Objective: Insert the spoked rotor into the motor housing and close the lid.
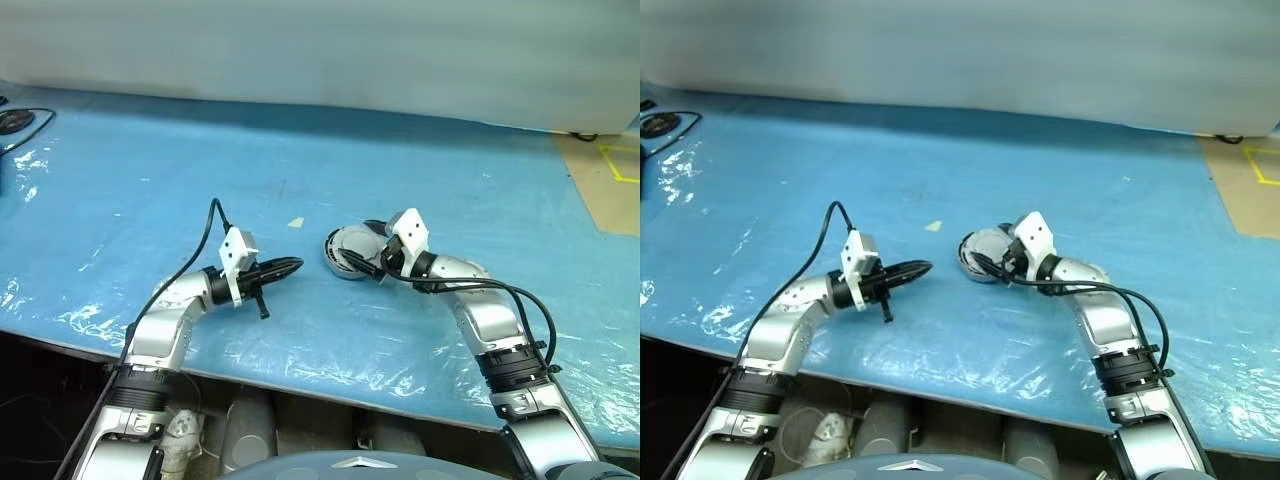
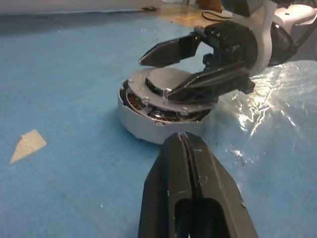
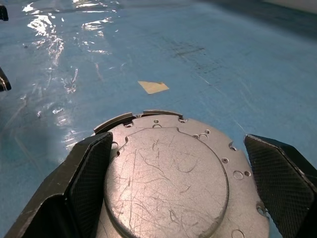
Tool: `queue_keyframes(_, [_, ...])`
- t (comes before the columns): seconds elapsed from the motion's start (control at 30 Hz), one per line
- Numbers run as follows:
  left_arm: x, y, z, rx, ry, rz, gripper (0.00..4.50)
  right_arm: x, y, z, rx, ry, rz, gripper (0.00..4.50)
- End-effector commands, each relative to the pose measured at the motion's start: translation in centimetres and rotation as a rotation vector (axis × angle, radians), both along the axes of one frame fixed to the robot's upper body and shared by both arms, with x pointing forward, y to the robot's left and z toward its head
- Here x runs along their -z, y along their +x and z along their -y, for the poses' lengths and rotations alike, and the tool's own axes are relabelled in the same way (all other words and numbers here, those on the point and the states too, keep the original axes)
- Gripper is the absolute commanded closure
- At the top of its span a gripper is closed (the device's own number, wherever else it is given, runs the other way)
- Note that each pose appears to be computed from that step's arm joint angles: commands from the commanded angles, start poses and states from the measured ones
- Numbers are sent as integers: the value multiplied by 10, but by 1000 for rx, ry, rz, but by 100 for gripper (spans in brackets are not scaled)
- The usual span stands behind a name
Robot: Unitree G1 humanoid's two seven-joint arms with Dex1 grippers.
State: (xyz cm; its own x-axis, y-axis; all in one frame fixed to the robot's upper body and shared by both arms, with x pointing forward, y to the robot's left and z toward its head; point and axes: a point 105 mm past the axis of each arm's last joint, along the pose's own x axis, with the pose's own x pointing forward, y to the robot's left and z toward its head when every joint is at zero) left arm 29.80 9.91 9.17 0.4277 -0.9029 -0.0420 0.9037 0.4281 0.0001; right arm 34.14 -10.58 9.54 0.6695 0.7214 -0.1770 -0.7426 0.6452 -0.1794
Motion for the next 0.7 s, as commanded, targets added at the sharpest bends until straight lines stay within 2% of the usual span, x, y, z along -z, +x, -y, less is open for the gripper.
queue_keyframes(0.03, [-7, 0, -2, -8, 2, 46, 450, 10, -6, -2, -33, -34, -26, 4])
queue_keyframes(0.2, [-7, 3, -1, -18, 6, 52, 450, 0, -7, -13, -77, -42, 10, 4])
queue_keyframes(0.3, [-6, 4, 0, -21, 6, 53, 450, -3, -10, -23, -115, -58, 11, 65])
queue_keyframes(0.4, [-5, 4, 1, -21, 9, 55, 450, 1, -9, -26, -102, -84, -15, 152])
queue_keyframes(0.57, [-4, 6, 1, -27, 10, 59, 450, 7, -8, -23, -83, -103, -41, 151])
queue_keyframes(0.7, [-4, 7, 1, -35, 10, 61, 450, -3, 1, -22, -36, -77, -17, 151])
